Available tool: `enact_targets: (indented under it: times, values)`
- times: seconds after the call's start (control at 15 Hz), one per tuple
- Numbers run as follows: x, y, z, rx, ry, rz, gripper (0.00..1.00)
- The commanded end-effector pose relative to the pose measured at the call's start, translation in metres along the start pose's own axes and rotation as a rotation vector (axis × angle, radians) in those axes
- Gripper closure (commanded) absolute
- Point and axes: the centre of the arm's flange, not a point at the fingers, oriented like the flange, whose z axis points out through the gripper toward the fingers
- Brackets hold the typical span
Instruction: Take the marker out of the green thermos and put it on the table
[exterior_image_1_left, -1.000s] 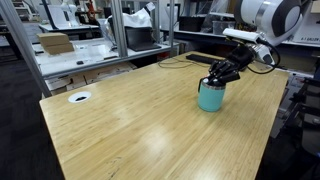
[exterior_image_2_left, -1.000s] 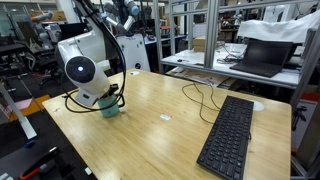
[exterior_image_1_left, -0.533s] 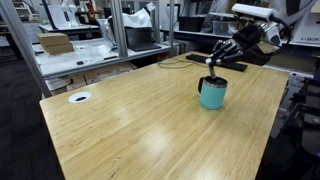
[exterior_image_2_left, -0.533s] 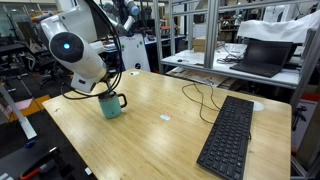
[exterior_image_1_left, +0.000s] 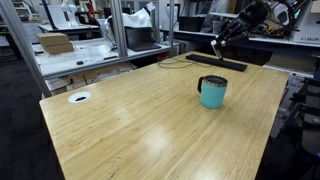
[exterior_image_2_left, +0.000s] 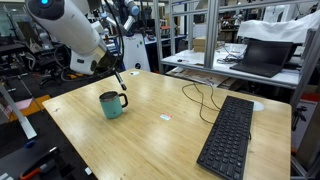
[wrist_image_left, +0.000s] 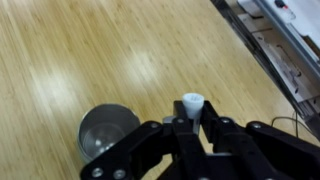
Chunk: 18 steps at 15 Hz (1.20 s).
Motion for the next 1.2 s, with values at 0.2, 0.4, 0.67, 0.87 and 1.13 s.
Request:
enact_targets:
  times: [0.2, 0.4, 0.67, 0.87, 1.13]
  values:
    - [0.058, -0.024, 0.057, -0.069, 0.265, 0.053, 0.95]
    - [0.081, -0.04, 0.079, -0.044, 0.365, 0.105, 0.95]
    - [0.091, -0.038, 0.109, -0.091, 0.427, 0.116, 0.95]
    - [0.095, -0.026, 0.125, -0.13, 0.46, 0.114, 0.95]
    - [0.095, -0.027, 0.13, -0.131, 0.464, 0.121, 0.55]
